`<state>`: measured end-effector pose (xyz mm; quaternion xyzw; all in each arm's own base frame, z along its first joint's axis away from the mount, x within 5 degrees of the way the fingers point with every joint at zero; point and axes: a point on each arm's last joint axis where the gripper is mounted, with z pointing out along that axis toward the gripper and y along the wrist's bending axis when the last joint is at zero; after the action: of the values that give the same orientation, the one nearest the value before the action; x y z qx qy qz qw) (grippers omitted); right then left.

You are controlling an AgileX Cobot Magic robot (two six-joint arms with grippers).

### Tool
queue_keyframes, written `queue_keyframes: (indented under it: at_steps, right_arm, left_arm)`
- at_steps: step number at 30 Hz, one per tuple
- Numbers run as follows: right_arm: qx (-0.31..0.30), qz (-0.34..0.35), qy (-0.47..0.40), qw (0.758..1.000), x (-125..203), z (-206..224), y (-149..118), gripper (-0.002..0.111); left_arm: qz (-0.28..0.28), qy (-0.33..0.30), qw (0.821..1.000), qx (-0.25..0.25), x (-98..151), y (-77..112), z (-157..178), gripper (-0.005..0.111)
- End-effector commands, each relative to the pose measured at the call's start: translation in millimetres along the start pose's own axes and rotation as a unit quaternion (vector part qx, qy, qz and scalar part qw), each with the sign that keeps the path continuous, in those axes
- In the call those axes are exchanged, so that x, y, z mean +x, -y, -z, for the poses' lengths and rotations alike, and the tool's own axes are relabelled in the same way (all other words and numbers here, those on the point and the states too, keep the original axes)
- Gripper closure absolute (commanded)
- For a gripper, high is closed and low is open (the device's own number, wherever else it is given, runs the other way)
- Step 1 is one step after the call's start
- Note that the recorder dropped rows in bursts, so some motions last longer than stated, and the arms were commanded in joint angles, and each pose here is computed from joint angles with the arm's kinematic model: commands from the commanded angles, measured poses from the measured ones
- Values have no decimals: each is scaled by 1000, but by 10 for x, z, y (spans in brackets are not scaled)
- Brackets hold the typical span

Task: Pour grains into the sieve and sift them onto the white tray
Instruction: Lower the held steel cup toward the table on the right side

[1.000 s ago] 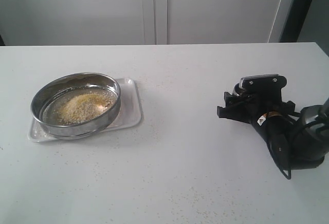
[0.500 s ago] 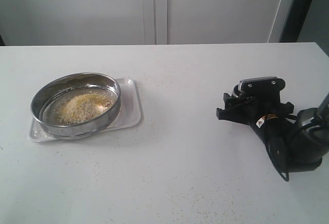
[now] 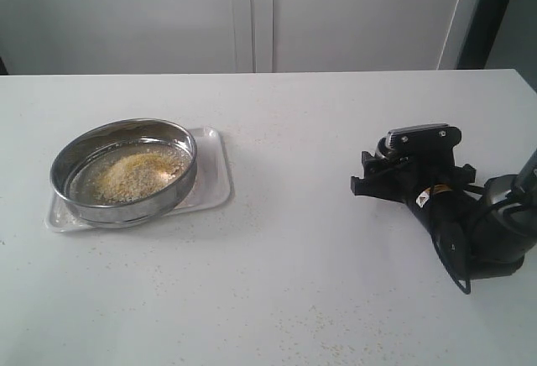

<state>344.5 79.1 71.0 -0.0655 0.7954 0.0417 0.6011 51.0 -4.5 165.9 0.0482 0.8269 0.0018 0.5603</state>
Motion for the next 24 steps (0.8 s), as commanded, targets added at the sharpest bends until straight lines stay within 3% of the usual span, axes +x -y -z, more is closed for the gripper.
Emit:
queue_keyframes:
  at_steps: [1,4,6,19,24]
  right_arm:
    - [-5,8,-20,1000,63,0,-2,73]
    - [-6,8,-19,1000,63,0,-5,36]
    - [-4,7,-20,1000,63,0,-2,21]
    - [-3,6,-21,1000,65,0,1,16]
    - [0,1,-20,1000,63,0,7,8]
  left_arm:
    - [4,0,1000,1,11,3,-4,107]
    - [4,0,1000,1,11,3,-4,107]
    - [4,0,1000,1,11,3,-4,107]
    - [4,0,1000,1,11,3,-4,107]
    - [4,0,1000,1,11,3,-4,107]
